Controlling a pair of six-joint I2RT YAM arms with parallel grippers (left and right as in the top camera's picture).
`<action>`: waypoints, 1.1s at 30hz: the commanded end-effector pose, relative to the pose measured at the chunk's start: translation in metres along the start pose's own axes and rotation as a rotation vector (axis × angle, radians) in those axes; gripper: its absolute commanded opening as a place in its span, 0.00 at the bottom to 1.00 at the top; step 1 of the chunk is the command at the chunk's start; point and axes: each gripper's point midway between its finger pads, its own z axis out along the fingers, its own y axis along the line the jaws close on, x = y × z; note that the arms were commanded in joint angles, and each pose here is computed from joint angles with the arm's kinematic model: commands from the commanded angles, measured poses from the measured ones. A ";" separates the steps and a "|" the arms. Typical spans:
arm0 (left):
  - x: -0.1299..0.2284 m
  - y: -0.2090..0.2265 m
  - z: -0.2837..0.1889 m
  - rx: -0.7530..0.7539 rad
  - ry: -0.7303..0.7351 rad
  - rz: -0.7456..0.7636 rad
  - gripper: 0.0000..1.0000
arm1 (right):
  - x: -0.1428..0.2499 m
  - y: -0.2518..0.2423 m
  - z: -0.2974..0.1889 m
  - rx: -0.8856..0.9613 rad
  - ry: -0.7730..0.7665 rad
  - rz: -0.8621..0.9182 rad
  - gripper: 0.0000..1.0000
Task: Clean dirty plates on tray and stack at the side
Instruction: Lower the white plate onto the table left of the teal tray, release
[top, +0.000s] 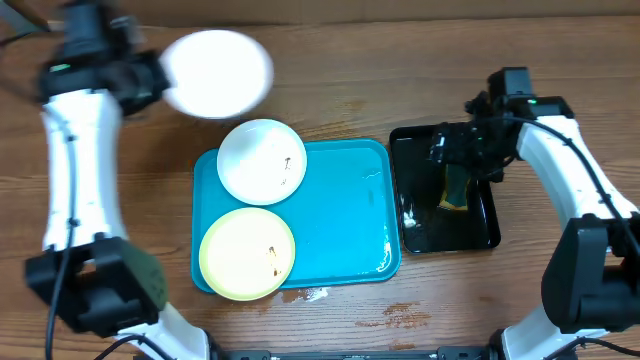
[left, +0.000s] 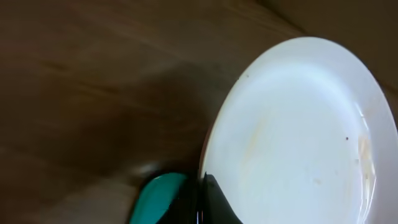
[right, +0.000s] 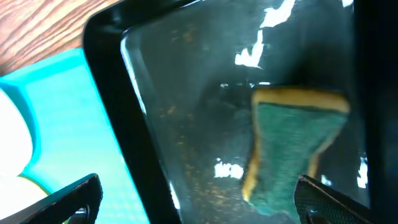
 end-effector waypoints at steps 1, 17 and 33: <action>-0.015 0.055 -0.020 -0.035 -0.020 -0.143 0.04 | 0.002 0.015 -0.002 -0.016 -0.013 -0.036 1.00; 0.035 0.229 0.093 -0.263 0.252 -0.308 0.04 | 0.007 0.030 0.003 -0.024 -0.009 -0.081 1.00; -0.016 0.178 0.092 0.047 0.140 -0.203 0.99 | 0.006 0.029 0.003 -0.024 -0.012 -0.084 1.00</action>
